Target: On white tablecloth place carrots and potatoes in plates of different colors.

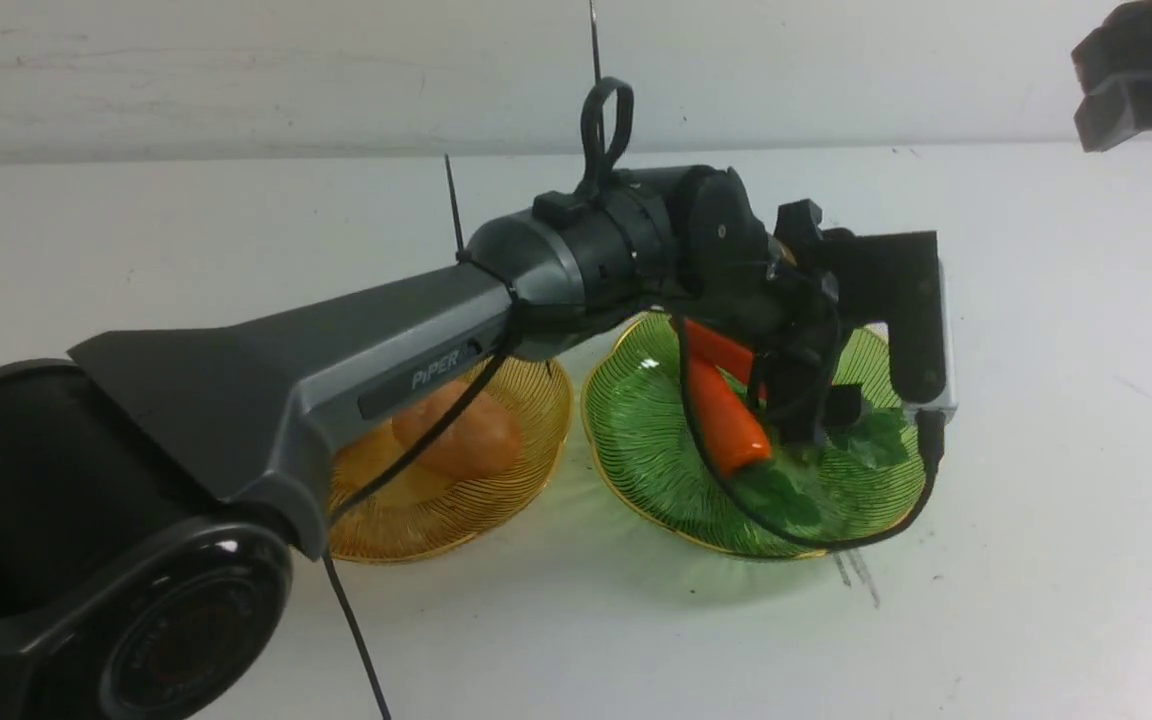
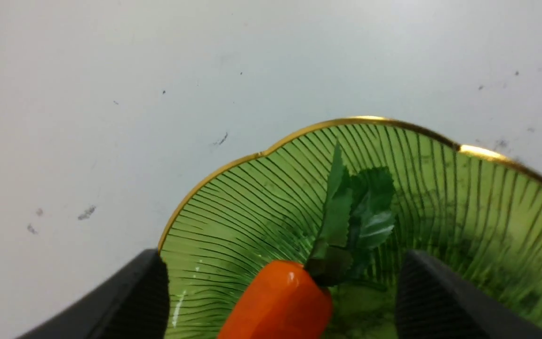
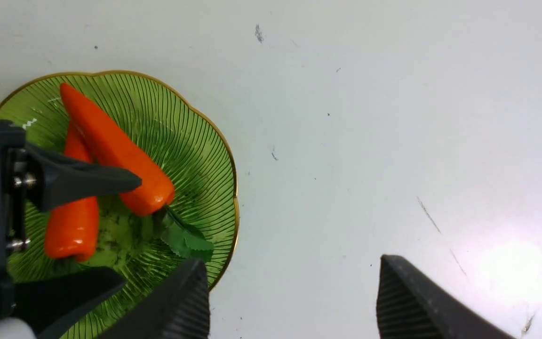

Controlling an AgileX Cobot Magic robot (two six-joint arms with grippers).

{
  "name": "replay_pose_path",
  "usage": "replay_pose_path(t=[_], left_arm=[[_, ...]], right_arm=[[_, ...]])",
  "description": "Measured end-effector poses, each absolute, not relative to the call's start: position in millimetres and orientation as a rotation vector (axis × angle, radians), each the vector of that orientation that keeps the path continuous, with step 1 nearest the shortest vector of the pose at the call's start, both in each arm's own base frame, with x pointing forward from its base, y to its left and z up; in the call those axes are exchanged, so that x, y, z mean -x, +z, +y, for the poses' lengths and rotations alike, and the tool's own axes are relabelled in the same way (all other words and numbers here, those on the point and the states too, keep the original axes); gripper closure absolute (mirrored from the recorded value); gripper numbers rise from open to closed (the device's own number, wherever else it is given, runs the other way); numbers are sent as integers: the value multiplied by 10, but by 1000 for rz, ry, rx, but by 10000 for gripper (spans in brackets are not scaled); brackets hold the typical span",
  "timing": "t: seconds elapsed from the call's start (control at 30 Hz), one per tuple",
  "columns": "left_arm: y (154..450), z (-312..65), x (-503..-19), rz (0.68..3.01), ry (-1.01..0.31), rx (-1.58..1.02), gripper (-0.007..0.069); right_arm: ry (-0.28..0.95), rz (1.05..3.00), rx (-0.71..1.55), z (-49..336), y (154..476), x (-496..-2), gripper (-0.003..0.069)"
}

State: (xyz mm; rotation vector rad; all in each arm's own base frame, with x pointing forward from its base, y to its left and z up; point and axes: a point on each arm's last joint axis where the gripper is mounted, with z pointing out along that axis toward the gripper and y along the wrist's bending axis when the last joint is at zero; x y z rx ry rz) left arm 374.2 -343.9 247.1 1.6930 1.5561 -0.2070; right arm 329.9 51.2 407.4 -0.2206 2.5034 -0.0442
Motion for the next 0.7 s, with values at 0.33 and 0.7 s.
replay_pose_path(t=[0.33, 0.7], left_arm=[[3544, -2911, -3309, 1968, -360, -1333, 602], [3989, -1795, -2712, 2252, -125, -832, 629]], right_arm=[[-50, 2431, 261, 477, 4303, -3090, 426], [223, 1830, 270, 368, 5024, -1416, 674]])
